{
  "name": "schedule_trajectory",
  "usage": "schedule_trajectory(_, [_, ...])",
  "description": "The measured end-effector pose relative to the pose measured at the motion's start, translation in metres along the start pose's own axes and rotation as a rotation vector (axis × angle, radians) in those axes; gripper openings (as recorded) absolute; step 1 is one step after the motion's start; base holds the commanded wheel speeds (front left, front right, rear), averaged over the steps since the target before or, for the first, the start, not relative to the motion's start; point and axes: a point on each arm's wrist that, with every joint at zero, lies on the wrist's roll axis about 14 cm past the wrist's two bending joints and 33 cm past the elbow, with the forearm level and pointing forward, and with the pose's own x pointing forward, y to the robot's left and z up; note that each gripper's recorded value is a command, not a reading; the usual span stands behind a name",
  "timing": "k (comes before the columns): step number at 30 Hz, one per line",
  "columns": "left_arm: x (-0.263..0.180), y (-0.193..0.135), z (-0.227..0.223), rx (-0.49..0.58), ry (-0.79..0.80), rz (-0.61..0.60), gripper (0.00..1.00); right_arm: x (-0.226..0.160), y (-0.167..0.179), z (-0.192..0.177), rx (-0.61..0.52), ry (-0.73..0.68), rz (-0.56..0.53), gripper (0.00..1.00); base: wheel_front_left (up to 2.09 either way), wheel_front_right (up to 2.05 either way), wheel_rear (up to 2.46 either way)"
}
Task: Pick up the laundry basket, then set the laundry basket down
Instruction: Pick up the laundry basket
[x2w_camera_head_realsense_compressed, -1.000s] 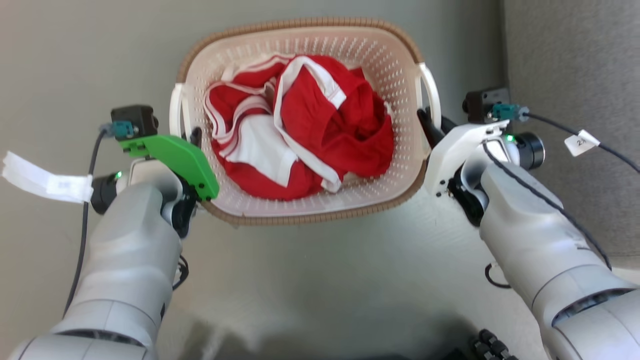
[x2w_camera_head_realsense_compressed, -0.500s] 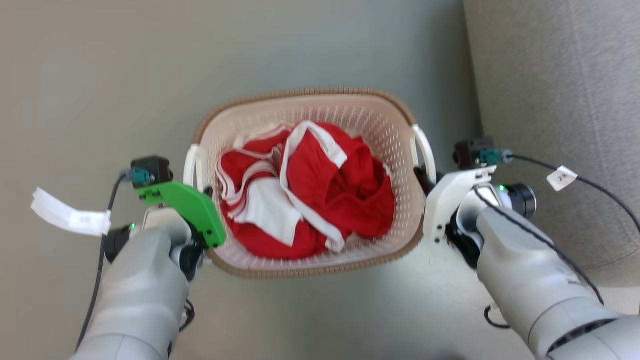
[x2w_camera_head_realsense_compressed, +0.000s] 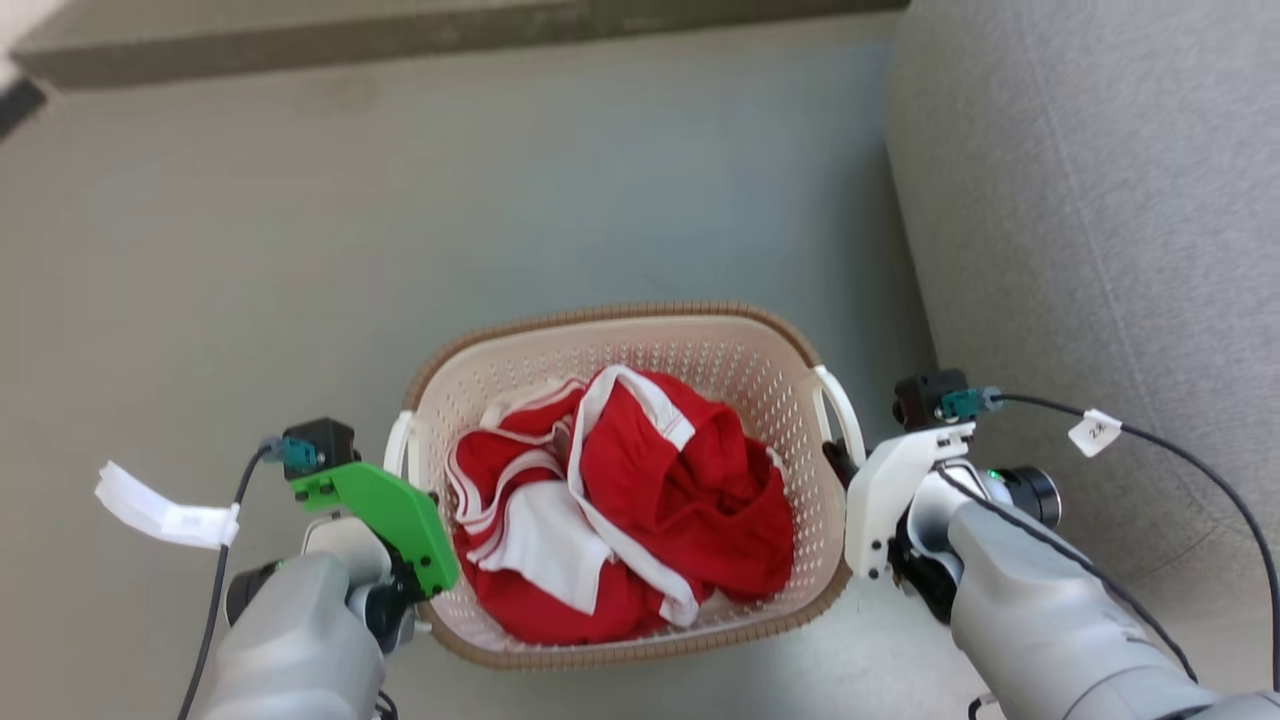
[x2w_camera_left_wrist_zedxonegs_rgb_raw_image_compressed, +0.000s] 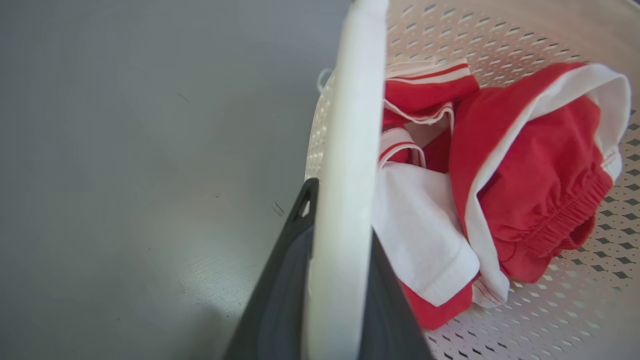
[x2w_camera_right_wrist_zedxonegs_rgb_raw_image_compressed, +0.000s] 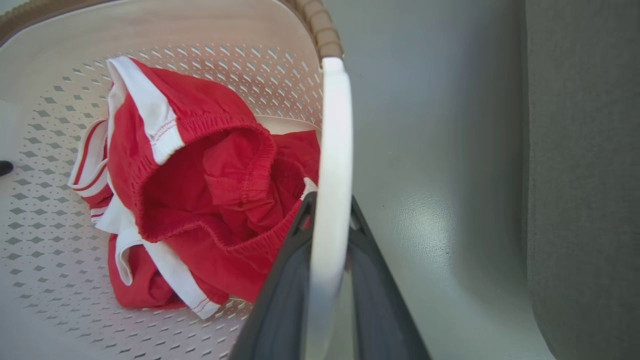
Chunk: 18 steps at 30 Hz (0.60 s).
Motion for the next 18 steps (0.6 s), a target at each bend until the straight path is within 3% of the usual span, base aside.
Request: schedule_trajectory(18, [-0.052, -0.01, -0.023, -0.006, -0.005, -0.013, 0.0, -0.05, 0.022, -0.013, 0.002, -0.039, 0.017, 0.0, 0.0, 0.0, 0.0])
